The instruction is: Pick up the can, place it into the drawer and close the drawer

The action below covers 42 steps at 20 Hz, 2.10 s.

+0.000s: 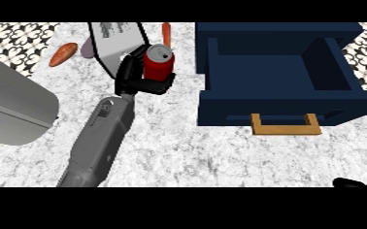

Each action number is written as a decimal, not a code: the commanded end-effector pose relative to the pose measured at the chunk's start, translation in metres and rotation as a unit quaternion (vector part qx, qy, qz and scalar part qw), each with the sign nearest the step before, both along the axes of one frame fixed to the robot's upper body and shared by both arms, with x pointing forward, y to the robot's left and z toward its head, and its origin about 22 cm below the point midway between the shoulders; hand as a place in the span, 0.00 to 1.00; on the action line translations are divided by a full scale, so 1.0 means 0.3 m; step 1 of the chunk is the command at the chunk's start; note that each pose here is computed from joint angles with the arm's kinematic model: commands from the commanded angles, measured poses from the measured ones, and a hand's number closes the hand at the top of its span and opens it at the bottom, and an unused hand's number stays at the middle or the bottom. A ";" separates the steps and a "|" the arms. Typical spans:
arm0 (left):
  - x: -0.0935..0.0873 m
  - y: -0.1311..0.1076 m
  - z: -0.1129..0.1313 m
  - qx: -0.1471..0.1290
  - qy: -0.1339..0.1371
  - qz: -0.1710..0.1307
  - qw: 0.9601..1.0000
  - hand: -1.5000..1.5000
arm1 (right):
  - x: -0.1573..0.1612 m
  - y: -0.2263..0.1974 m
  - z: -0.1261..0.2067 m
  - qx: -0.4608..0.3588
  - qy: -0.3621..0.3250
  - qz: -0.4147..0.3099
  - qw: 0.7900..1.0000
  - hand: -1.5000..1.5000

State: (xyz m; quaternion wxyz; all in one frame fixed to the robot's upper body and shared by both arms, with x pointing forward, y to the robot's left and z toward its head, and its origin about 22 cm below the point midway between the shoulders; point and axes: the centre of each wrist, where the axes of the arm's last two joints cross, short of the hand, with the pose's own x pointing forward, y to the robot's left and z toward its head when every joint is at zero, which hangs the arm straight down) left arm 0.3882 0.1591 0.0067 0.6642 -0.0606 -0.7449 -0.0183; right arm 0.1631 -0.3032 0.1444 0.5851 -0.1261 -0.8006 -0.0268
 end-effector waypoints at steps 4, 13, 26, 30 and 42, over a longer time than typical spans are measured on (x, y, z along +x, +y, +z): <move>0.059 -0.145 0.289 0.000 -0.016 -0.028 0.999 1.00 | 0.002 0.027 0.010 0.005 0.007 0.006 1.000 0.00; 0.054 -0.326 0.558 0.028 -0.027 -0.037 0.999 1.00 | 0.012 0.054 0.087 -0.008 -0.006 -0.002 1.000 0.00; 0.102 -0.543 0.793 0.064 -0.016 -0.023 0.998 1.00 | 0.037 0.005 0.041 0.004 -0.013 0.016 1.000 0.00; 0.130 -0.558 0.847 0.083 -0.003 -0.042 0.996 1.00 | 0.012 -0.013 0.063 -0.009 -0.014 0.004 1.000 0.00; 0.151 -0.588 0.809 0.101 -0.008 0.030 0.994 1.00 | 0.053 0.029 0.070 -0.012 -0.016 0.037 0.999 0.00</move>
